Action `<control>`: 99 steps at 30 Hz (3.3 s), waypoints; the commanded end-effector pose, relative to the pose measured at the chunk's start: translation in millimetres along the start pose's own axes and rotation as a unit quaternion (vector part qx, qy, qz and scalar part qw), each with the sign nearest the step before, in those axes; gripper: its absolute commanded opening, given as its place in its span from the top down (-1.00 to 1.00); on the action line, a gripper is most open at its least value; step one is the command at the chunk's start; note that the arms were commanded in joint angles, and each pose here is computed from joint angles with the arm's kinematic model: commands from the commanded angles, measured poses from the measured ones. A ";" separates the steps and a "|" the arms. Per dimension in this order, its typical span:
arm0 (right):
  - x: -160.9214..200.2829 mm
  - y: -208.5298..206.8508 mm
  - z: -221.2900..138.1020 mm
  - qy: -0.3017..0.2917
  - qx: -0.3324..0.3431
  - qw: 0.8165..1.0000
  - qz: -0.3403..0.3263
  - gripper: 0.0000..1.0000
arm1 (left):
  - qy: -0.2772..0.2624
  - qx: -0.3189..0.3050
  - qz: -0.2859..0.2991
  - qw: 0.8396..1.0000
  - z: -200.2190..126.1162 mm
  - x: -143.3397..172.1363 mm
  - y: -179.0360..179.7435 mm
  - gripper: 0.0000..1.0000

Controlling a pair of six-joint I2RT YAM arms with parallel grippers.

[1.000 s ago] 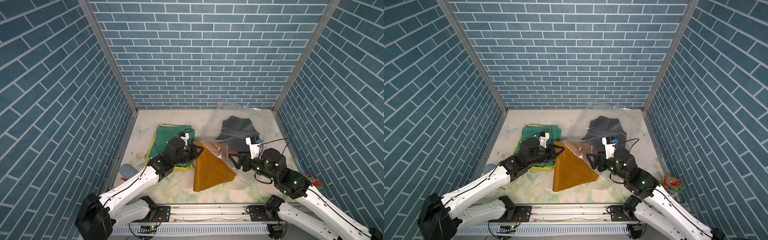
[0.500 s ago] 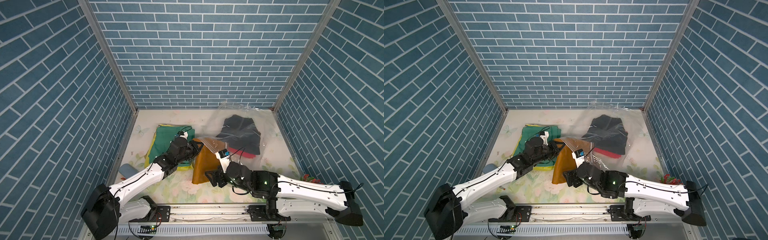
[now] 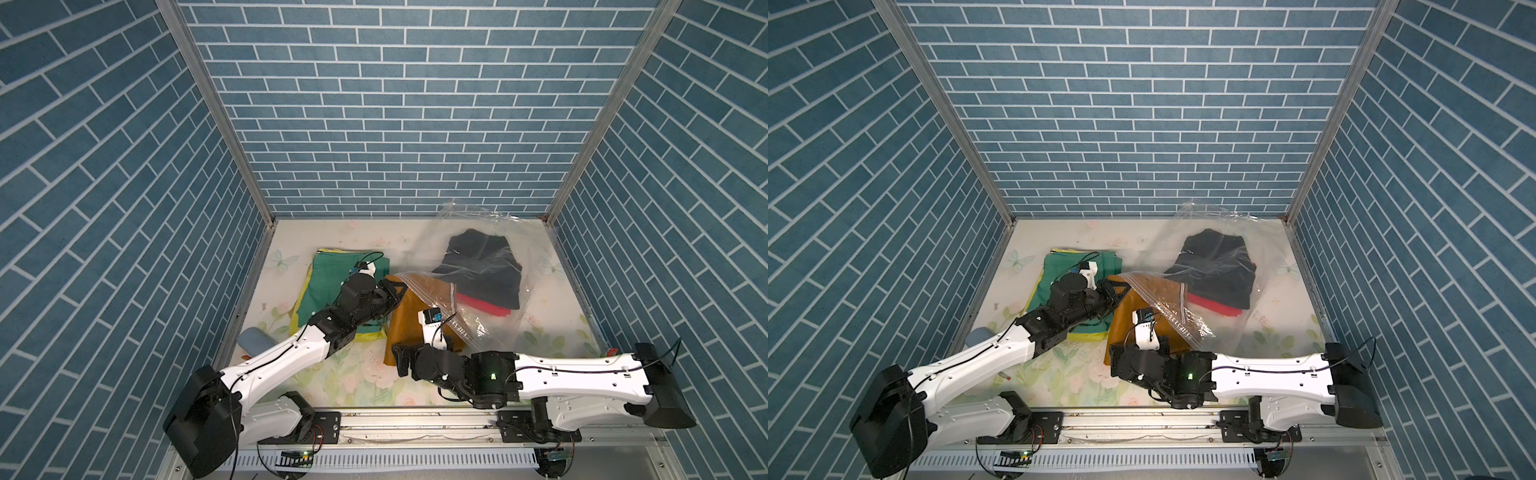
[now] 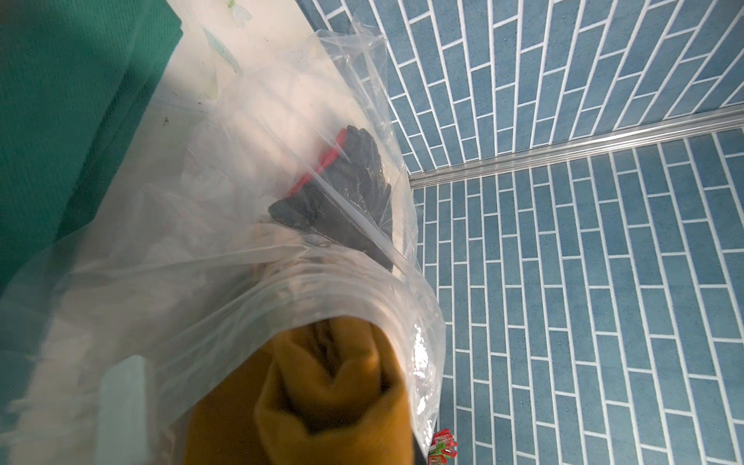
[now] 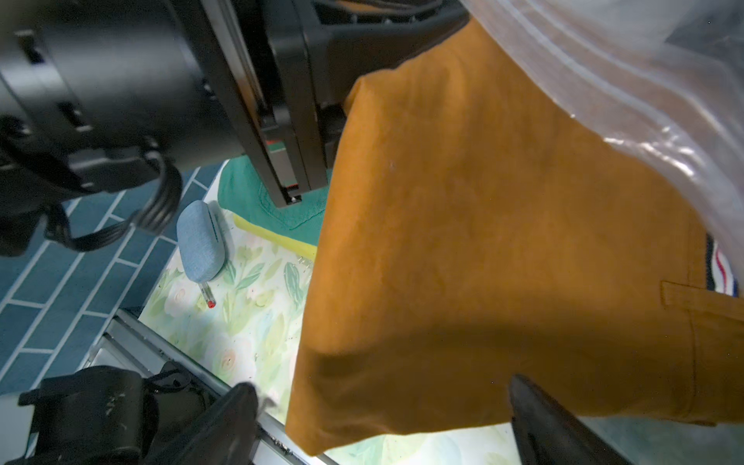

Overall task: Take the trousers out of the vacuum bag
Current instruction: Take out the trousers from the vacuum bag, then place the trousers at the center of the board.

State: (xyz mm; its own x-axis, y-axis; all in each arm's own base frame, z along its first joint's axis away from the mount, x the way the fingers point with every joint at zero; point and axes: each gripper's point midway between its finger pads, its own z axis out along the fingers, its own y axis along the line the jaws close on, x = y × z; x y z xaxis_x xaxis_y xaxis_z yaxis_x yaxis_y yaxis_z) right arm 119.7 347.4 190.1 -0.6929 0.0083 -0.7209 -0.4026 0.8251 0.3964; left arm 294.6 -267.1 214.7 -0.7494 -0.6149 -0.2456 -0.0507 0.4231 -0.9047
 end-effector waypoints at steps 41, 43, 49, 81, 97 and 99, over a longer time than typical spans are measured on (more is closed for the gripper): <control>-7.1 4.4 -33.9 0.022 -0.075 0.982 -0.172 1.00 | -0.058 0.103 -0.016 0.993 -60.3 -7.7 -37.5 1.00; -11.9 6.2 -43.5 0.025 -0.083 0.976 -0.198 1.00 | -0.059 0.114 -0.021 0.991 -71.7 -1.3 -41.2 1.00; -35.6 17.2 -71.2 0.027 -0.095 0.960 -0.263 1.00 | -0.062 0.131 -0.023 0.989 -100.4 13.3 -54.2 1.00; -244.4 105.7 -155.3 -0.161 -0.122 0.906 -0.372 1.00 | -0.256 0.208 0.111 0.937 -248.6 -83.7 -234.2 1.00; -313.2 94.8 -73.3 -0.176 -0.030 0.896 -0.407 1.00 | -0.331 0.110 0.174 0.921 -227.3 -114.9 -233.0 1.00; -321.3 91.4 -63.0 -0.179 -0.011 0.894 -0.411 1.00 | -0.327 0.103 0.176 0.923 -215.9 -123.2 -229.4 1.00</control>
State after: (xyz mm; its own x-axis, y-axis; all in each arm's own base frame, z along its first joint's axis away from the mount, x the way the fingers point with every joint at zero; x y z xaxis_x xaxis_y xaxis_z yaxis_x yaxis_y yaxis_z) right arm 236.3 388.5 456.1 0.0024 -0.4780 -0.8783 -0.8004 0.5257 -0.2883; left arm 258.4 -144.1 500.2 -0.1406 -0.7497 -0.6467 0.2075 0.6164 -0.7596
